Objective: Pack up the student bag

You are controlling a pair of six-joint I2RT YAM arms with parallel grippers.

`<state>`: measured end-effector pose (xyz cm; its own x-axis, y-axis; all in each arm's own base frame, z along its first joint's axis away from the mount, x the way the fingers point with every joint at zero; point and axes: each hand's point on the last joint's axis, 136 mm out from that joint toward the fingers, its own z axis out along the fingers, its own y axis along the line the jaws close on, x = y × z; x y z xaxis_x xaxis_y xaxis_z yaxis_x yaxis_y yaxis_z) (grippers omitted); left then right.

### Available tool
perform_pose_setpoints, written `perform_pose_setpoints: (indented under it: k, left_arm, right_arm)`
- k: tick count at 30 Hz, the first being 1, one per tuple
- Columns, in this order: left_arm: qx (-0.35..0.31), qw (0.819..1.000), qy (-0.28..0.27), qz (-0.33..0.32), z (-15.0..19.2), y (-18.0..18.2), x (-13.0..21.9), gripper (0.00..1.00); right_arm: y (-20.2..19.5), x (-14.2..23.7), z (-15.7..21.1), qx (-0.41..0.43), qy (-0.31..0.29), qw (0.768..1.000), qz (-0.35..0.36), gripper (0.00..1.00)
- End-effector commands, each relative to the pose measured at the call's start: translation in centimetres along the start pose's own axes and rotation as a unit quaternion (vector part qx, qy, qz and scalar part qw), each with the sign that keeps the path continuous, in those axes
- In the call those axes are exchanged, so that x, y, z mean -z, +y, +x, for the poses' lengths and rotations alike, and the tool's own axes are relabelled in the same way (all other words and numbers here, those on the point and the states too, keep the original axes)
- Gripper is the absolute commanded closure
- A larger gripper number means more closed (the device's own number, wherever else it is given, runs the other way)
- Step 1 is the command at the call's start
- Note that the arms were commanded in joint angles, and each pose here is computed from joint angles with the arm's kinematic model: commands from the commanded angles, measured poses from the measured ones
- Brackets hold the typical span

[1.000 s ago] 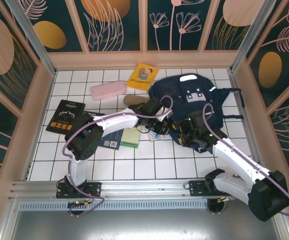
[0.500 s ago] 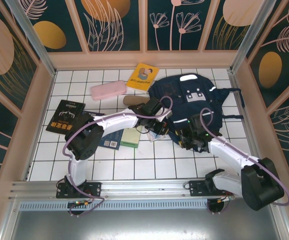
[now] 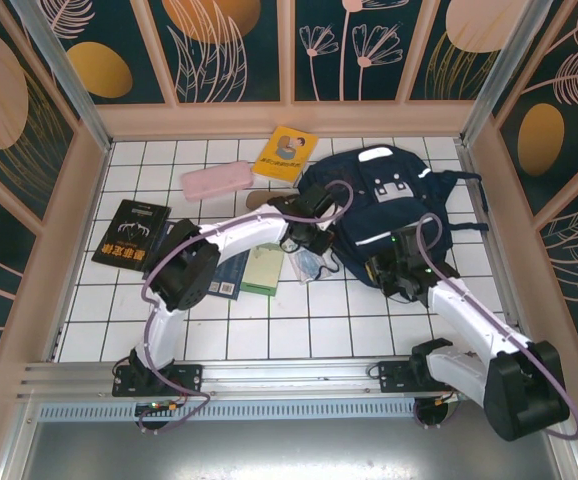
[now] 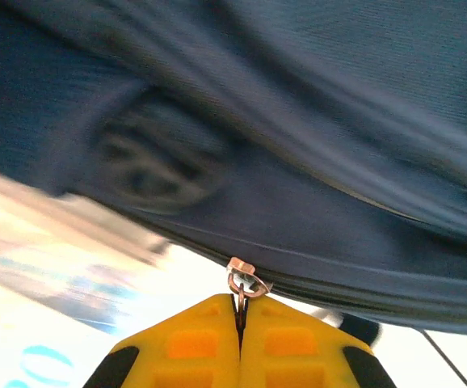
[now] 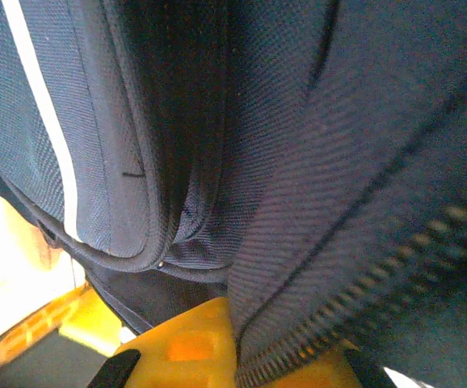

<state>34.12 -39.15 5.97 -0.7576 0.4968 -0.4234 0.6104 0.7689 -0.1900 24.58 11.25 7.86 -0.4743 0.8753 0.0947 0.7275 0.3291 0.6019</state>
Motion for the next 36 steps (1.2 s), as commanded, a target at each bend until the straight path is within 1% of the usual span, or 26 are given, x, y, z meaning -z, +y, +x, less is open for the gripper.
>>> perform_pose_setpoints:
  k: [1, 4, 9, 13, 16, 19, 23, 26, 29, 31, 32, 33, 34, 35, 36]
  left_arm:
    - [0.039, 0.991, 0.026, -0.123, -0.3, 7.8, -0.3, 1.0]
    - [0.069, 0.988, 0.005, -0.139, -2.6, 9.6, -0.4, 1.0]
    - [0.08, 0.989, -0.009, -0.122, -5.3, 9.1, -0.6, 1.0]
    - [0.085, 0.985, -0.018, -0.152, -5.5, 10.0, -0.3, 1.0]
    - [0.082, 0.984, -0.02, -0.155, -5.8, 10.2, -0.5, 1.0]
    - [0.078, 0.984, -0.037, -0.159, -7.3, 10.3, -0.4, 1.0]
    - [0.082, 0.982, -0.062, -0.156, -9.8, 10.6, -0.2, 1.0]
    - [0.083, 0.984, -0.079, -0.133, -11.1, 10.5, -1.0, 1.0]
    - [0.081, 0.986, -0.096, -0.107, -12.3, 9.9, -1.7, 1.0]
    - [0.08, 0.987, -0.107, -0.091, -13.1, 9.5, -2.0, 0.95]
    - [0.081, 0.987, -0.109, -0.086, -13.3, 9.2, -2.2, 0.91]
    - [0.083, 0.987, -0.113, -0.08, -13.6, 9.1, -2.2, 0.83]
    - [0.086, 0.986, -0.116, -0.079, -13.7, 9.1, -2.0, 0.76]
    - [0.091, 0.986, -0.117, -0.078, -13.8, 9.2, -1.7, 0.67]
    - [0.095, 0.985, -0.117, -0.078, -13.8, 9.4, -1.3, 0.62]
  right_arm:
    - [0.3, 1.4, -1.3, 0.017, -0.032, 0.999, -0.007, 1.0]
    - [0.1, 1.6, -1.1, 0.02, -0.03, 0.999, -0.01, 1.0]
    - [1.3, 1.3, 0.0, 0.052, 0.004, 0.998, -0.036, 1.0]
    - [2.6, 1.5, 0.7, 0.099, 0.02, 0.994, -0.039, 1.0]
    - [4.2, 1.5, 1.7, 0.131, 0.034, 0.989, -0.056, 1.0]
    - [6.7, 1.1, 4.0, 0.173, 0.066, 0.979, -0.085, 1.0]
    - [9.7, 0.1, 7.9, 0.241, 0.104, 0.96, -0.096, 1.0]
    - [11.2, -0.8, 10.1, 0.277, 0.124, 0.948, -0.1, 1.0]
    - [12.3, -1.7, 11.5, 0.289, 0.141, 0.941, -0.109, 1.0]
    - [13.0, -2.3, 11.9, 0.298, 0.148, 0.936, -0.115, 1.0]
    - [13.3, -2.6, 12.1, 0.299, 0.152, 0.935, -0.117, 1.0]
    - [13.5, -2.8, 12.2, 0.302, 0.153, 0.934, -0.116, 1.0]
    - [13.6, -3.1, 12.2, 0.307, 0.155, 0.933, -0.11, 0.9]
    - [13.8, -3.2, 12.3, 0.314, 0.155, 0.93, -0.108, 0.82]
    - [13.8, -3.3, 12.3, 0.322, 0.154, 0.929, -0.102, 0.76]
